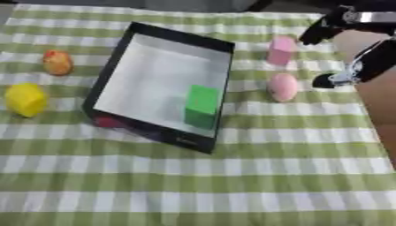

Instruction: Pick up objects on the table and place them in the box.

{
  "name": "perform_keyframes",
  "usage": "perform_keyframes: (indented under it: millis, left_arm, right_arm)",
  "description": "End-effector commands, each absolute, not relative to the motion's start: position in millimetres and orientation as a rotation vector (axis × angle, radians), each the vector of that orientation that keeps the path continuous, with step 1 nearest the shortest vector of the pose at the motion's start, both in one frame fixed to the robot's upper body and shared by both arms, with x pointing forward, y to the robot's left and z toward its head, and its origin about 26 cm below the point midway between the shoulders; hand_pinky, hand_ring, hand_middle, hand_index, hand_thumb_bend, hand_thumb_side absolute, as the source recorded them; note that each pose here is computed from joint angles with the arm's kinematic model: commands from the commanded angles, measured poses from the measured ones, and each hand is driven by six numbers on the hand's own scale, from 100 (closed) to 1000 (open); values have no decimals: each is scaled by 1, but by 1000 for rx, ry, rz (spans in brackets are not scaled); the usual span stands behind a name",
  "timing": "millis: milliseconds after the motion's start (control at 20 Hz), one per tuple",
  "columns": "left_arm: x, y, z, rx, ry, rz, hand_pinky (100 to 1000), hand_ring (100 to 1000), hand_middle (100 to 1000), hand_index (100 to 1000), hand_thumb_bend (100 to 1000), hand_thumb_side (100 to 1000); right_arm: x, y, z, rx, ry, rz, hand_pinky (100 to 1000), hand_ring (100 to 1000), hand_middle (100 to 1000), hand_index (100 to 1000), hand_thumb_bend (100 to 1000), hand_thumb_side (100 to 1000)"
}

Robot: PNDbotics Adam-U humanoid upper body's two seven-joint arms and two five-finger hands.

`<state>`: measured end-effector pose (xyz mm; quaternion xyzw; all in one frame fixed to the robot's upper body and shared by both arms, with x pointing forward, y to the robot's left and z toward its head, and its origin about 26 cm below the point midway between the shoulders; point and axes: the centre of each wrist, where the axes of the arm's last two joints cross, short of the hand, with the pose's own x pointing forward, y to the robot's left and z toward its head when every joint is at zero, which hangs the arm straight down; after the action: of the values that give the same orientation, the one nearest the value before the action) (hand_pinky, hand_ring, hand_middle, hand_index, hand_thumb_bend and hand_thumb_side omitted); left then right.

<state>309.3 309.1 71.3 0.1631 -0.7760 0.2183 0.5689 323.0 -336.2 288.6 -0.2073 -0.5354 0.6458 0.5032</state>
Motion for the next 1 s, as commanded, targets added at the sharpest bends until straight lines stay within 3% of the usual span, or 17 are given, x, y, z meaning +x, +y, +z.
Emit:
perform_keyframes:
  millis: [50, 1000]
  left_arm:
    - [311, 312, 79, 391, -1850, 492, 740, 679, 687, 773, 407, 630]
    - [312, 309, 79, 376, -1852, 490, 740, 682, 686, 772, 404, 631]
  right_arm:
    - [329, -343, 298, -527, -1238, 1576, 895, 846, 779, 847, 494, 335]
    - [367, -344, 256, -566, -1091, 1568, 871, 819, 748, 818, 512, 333]
